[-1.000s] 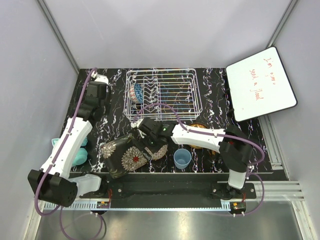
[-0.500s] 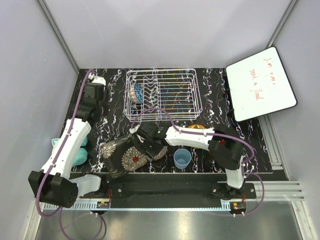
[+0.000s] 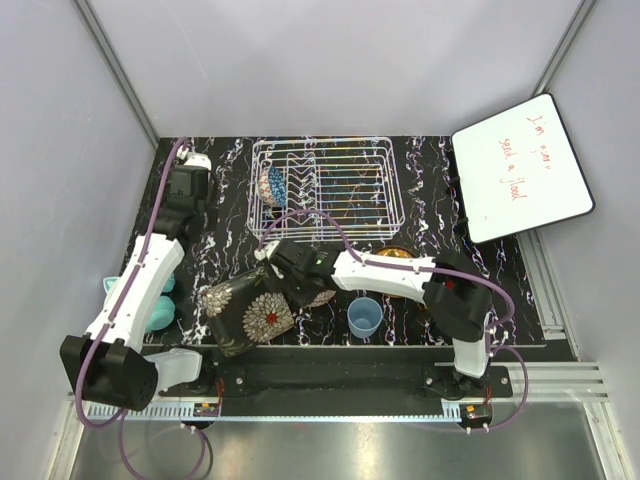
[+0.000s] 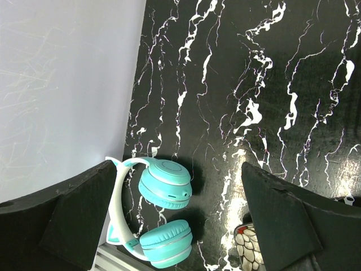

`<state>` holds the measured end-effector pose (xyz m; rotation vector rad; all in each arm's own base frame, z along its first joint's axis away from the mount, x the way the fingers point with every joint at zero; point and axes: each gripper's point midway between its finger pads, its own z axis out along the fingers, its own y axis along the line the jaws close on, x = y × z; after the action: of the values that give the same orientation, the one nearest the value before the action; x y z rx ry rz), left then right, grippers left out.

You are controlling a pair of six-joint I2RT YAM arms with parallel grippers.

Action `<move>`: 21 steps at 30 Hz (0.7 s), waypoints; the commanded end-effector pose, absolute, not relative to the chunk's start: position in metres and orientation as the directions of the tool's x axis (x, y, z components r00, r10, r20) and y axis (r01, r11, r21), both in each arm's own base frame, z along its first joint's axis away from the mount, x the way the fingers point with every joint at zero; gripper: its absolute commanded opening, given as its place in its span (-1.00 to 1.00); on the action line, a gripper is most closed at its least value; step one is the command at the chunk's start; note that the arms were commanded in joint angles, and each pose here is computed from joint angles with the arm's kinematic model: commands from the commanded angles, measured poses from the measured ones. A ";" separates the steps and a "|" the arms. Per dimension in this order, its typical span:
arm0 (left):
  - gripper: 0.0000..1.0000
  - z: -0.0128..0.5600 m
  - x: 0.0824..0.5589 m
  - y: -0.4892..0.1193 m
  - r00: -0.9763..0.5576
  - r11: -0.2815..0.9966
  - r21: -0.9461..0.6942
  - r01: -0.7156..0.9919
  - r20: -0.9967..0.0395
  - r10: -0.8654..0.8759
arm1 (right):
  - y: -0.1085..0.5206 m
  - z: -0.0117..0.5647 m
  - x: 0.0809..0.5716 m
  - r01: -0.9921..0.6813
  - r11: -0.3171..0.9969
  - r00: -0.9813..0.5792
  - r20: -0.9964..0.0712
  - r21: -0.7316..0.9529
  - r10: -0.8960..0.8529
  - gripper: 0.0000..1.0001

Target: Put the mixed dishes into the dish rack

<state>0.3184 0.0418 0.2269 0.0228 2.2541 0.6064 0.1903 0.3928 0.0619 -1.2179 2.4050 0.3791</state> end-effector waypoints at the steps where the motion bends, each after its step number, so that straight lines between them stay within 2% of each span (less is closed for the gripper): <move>1: 0.98 0.234 0.329 0.039 -0.654 0.897 0.395 -0.196 -0.735 0.180 | 0.386 0.105 0.191 -0.809 0.586 -0.512 -0.536 0.038 -0.671 -1.00; 5: 0.98 0.233 0.328 0.040 -0.657 0.896 0.397 -0.201 -0.733 0.177 | 0.401 0.174 0.198 -0.834 0.546 -0.457 -0.649 0.076 -0.608 -1.00; 6: 0.98 0.233 0.328 0.041 -0.655 0.897 0.392 -0.204 -0.735 0.172 | 0.410 0.207 0.207 -0.834 0.543 -0.444 -0.702 0.096 -0.557 -1.00; 8: 0.98 0.232 0.327 0.041 -0.658 0.897 0.394 -0.202 -0.733 0.173 | 0.420 0.248 0.208 -0.846 0.498 -0.451 -0.752 0.189 -0.480 -1.00; 10: 0.98 0.233 0.327 0.043 -0.656 0.896 0.393 -0.207 -0.735 0.171 | 0.423 0.303 0.233 -0.826 0.492 -0.473 -0.814 0.276 -0.337 -1.00; 12: 0.98 0.235 0.326 0.045 -0.655 0.896 0.391 -0.210 -0.737 0.168 | 0.423 0.351 0.254 -0.814 0.432 -0.500 -0.847 0.387 -0.183 -1.00; 13: 0.98 0.235 0.325 0.045 -0.656 0.896 0.392 -0.208 -0.736 0.170 | 0.421 0.364 0.265 -0.807 0.409 -0.511 -0.850 0.426 -0.124 -1.00; 14: 0.98 0.236 0.325 0.045 -0.655 0.897 0.390 -0.209 -0.736 0.167 | 0.422 0.378 0.264 -0.813 0.331 -0.532 -0.842 0.479 -0.086 -1.00; 15: 0.98 0.237 0.325 0.046 -0.654 0.896 0.391 -0.212 -0.738 0.167 | 0.418 0.393 0.291 -0.776 0.307 -0.571 -0.820 0.551 0.029 -1.00; 16: 0.98 0.238 0.325 0.047 -0.655 0.894 0.394 -0.212 -0.737 0.169 | 0.417 0.400 0.299 -0.763 0.266 -0.595 -0.801 0.590 0.071 -1.00; 17: 0.98 0.238 0.324 0.047 -0.657 0.894 0.394 -0.212 -0.735 0.168 | 0.419 0.398 0.296 -0.707 0.192 -0.679 -0.729 0.681 0.087 -1.00; 18: 0.98 0.239 0.324 0.047 -0.655 0.894 0.394 -0.214 -0.737 0.168 | 0.422 0.416 0.310 -0.738 0.117 -0.646 -0.746 0.664 0.163 -1.00; 19: 0.98 0.240 0.324 0.048 -0.657 0.893 0.397 -0.215 -0.735 0.169 | 0.417 0.417 0.322 -0.723 0.090 -0.662 -0.723 0.685 0.197 -1.00; 20: 0.98 0.240 0.324 0.049 -0.658 0.892 0.398 -0.216 -0.734 0.168 | 0.416 0.414 0.324 -0.655 0.043 -0.734 -0.648 0.755 0.205 -1.00; 21: 0.98 0.241 0.324 0.049 -0.656 0.891 0.398 -0.219 -0.736 0.167 | 0.420 0.416 0.333 -0.664 -0.015 -0.729 -0.642 0.748 0.236 -1.00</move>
<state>0.3179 0.0495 0.2240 -0.0115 2.2663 0.6148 0.3445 0.3982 0.3812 -0.4664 1.8280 1.3631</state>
